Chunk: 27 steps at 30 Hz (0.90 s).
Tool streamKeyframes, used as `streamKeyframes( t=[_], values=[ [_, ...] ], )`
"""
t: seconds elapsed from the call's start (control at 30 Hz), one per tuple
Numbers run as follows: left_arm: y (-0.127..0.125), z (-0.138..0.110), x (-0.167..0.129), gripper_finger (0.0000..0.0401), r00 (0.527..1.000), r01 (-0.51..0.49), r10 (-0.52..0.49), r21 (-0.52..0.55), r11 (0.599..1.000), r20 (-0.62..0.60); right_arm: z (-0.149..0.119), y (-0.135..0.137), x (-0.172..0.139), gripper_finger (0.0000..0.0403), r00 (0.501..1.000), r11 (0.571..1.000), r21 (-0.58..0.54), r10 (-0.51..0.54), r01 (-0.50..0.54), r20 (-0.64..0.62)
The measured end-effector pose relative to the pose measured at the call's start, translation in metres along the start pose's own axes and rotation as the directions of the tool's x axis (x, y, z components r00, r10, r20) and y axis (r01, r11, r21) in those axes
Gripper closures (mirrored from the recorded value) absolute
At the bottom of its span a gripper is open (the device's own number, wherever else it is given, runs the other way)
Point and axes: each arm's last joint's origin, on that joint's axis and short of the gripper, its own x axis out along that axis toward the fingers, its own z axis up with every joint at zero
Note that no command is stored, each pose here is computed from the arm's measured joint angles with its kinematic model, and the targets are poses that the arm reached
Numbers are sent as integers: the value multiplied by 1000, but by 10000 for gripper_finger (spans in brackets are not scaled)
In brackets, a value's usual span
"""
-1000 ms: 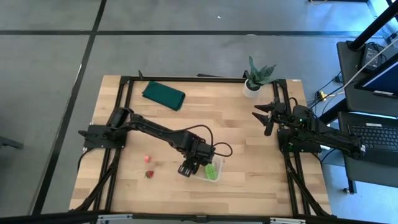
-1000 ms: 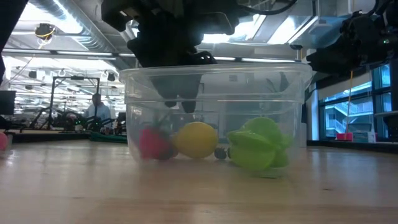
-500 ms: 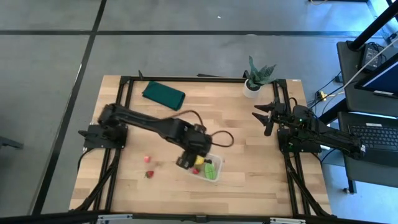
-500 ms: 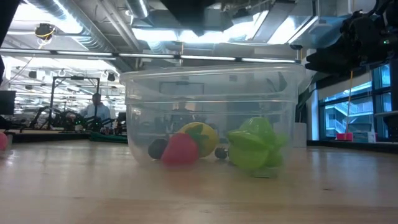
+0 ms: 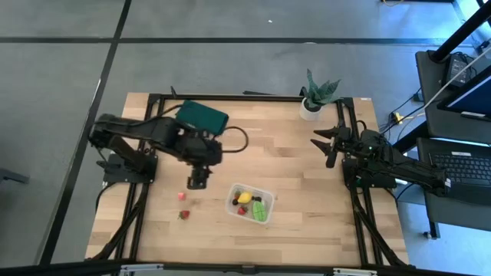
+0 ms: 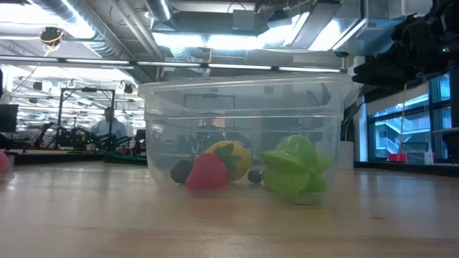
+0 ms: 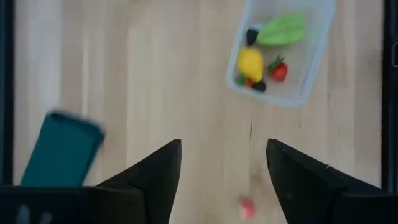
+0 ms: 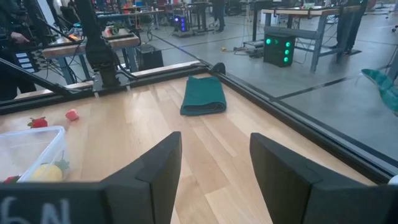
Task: Pick and placing Produce into tupperware
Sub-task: Put the peach into the transparent bin
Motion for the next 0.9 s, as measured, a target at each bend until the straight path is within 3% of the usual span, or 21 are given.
streamKeyframes(
  t=[0.13, 0.3, 0.4, 0.53, 0.73, 0.9],
  values=[
    [-9, -16, -9, 176, 997, -49, 47, -18, 999, -65, 0, 0, 0, 210, 1000, 1000, 2, 0, 0, 3],
    [-28, -20, -13, 180, 998, -66, 66, 42, 997, -20, 0, 0, 0, 210, 1000, 1000, 2, 0, 0, 3],
    [-29, -27, -15, 176, 995, -98, 98, 7, 995, -9, 0, 0, 0, 210, 1000, 1000, 2, 0, 0, 3],
    [-19, -55, -19, 175, 994, -107, 105, -76, 991, -27, 0, 0, 0, 210, 1000, 1000, 1, 0, 0, 3],
    [-10, -101, 1, 178, 997, -77, 77, -186, 980, -12, 0, 0, 0, 210, 1000, 1000, 2, 0, 0, 3],
    [-14, -122, 35, 174, 1000, -5, 11, -207, 978, 28, 0, 0, 0, 210, 1000, 1000, 3, -1, 1, 4]
  ],
)
